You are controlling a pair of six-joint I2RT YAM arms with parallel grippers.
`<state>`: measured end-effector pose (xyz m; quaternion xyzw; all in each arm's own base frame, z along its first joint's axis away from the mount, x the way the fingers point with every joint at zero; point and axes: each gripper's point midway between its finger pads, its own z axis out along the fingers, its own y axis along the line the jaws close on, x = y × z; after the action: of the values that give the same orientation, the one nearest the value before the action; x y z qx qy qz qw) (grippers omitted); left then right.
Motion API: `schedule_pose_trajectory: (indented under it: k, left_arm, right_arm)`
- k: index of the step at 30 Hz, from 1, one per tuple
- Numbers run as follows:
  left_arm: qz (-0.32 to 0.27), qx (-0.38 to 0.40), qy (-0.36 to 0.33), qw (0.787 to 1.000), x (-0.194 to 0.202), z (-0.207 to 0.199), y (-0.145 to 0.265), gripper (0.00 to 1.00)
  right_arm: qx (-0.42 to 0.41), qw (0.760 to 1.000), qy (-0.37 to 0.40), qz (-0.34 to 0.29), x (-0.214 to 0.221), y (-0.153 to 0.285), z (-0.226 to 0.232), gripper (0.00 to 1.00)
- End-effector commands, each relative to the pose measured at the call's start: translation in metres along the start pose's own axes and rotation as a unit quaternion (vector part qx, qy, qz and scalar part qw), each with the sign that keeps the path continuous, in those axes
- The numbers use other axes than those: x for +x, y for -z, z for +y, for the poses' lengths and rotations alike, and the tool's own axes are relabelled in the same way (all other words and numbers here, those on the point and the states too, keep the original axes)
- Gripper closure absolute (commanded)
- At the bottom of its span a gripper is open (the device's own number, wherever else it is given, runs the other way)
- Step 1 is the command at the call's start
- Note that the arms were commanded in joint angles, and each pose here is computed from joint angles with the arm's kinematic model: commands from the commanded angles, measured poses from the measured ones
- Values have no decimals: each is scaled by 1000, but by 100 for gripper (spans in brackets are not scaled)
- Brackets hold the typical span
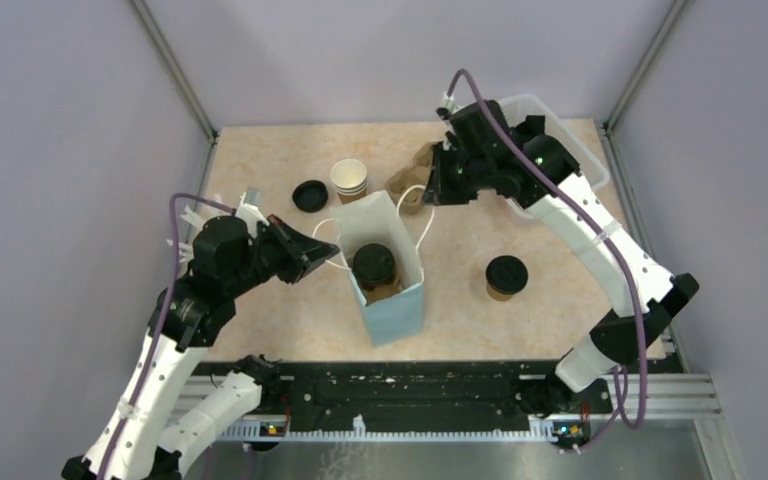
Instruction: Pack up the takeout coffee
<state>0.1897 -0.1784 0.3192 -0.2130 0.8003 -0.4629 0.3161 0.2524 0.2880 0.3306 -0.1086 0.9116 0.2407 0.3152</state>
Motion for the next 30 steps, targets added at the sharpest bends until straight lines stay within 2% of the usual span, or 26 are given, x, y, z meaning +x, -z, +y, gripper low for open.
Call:
schedule_pose_trajectory:
  k: [1,3,10,18,22,27,29,30]
  left_arm:
    - [-2,11,-2,1000,7,4,15,95]
    - [7,14,4,1000,12,7,16,92]
    - [5,-3,-1,1000,14,13,25,78]
    - [2,-19,-89,996,-7,-8,17,39]
    - [-3,-23,-130,991,-22,-25,8,26]
    - [15,-21,-163,986,-30,-41,-7,20]
    - [28,-29,-172,984,-30,-41,-11,20]
    - [33,-32,-175,983,-30,-40,-13,24]
  right_arm:
    - [-136,988,25,-70,-55,-2,5,100]
    - [-196,979,36,-47,-55,-10,10,100]
    - [-251,965,75,8,-47,-31,10,100]
    - [-260,961,89,19,-42,-26,11,100]
    - [-253,963,91,26,-36,-29,7,100]
    - [-247,964,92,26,-35,-28,5,100]
    - [-246,964,93,25,-36,-28,4,100]
    - [-244,965,92,25,-36,-28,4,100]
